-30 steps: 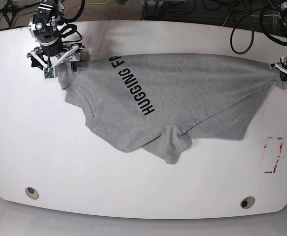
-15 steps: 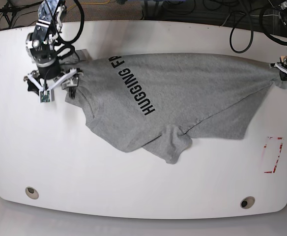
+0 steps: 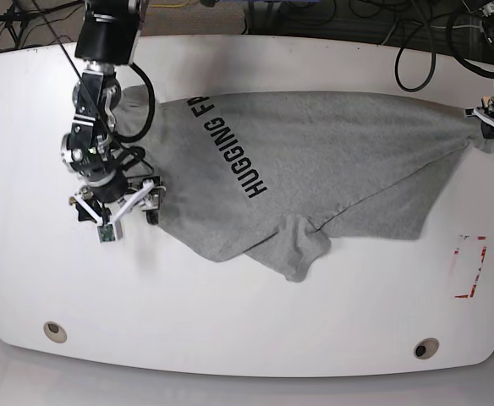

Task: Fold the T-shirt properly
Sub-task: 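Drag the right gripper with the shirt corner away from the left gripper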

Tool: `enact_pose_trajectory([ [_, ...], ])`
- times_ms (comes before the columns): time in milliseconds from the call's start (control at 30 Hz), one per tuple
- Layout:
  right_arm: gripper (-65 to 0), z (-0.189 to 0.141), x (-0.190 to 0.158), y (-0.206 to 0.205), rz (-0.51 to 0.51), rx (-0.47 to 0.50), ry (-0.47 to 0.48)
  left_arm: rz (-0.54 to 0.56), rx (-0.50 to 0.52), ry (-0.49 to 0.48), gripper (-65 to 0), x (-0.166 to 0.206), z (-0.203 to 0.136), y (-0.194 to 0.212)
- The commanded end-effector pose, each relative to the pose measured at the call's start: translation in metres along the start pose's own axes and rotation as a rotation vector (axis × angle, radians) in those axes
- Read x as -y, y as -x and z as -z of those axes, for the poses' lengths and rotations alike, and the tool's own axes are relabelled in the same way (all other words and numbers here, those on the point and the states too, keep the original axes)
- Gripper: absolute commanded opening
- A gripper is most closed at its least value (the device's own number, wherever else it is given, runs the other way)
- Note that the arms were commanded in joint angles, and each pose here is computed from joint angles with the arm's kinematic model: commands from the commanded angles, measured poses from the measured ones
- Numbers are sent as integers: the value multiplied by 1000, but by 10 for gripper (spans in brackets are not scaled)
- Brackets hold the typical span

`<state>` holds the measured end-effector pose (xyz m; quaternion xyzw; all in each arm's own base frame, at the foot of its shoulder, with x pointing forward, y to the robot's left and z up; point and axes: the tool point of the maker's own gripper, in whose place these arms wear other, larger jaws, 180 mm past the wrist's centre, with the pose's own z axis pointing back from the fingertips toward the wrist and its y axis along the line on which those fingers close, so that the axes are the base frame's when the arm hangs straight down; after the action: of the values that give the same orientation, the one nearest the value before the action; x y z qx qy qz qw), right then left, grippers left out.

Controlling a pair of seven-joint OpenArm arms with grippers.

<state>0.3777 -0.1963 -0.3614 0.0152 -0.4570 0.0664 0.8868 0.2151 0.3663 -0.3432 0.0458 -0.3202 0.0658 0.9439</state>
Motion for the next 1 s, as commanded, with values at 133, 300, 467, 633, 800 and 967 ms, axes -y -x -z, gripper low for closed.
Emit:
enact_pose_trajectory([
  [133,-141,41,-10,-35,12,52,-59,22,39,-12,-650,-4,-5,-13],
  [300,-141,64,-27,-39,2,43,-109,23,38,-11,-650,-4,-5,-13],
  [467,-141,85,-41,-30,0,10,-151,22,39,-12,-650,-4,-5,-13],
  [633,-141,99,-44,-20,27,5,-164,21,39,-13,-650,-4,-5,-13],
  [800,-141,102,-39,-11,32,-15,-160,21,39,-13,-650,-4,-5,-13],
  [967,-141,103,-54,-9,21,-19,-193,22,39,-12,-650,-4,-5,-13],
])
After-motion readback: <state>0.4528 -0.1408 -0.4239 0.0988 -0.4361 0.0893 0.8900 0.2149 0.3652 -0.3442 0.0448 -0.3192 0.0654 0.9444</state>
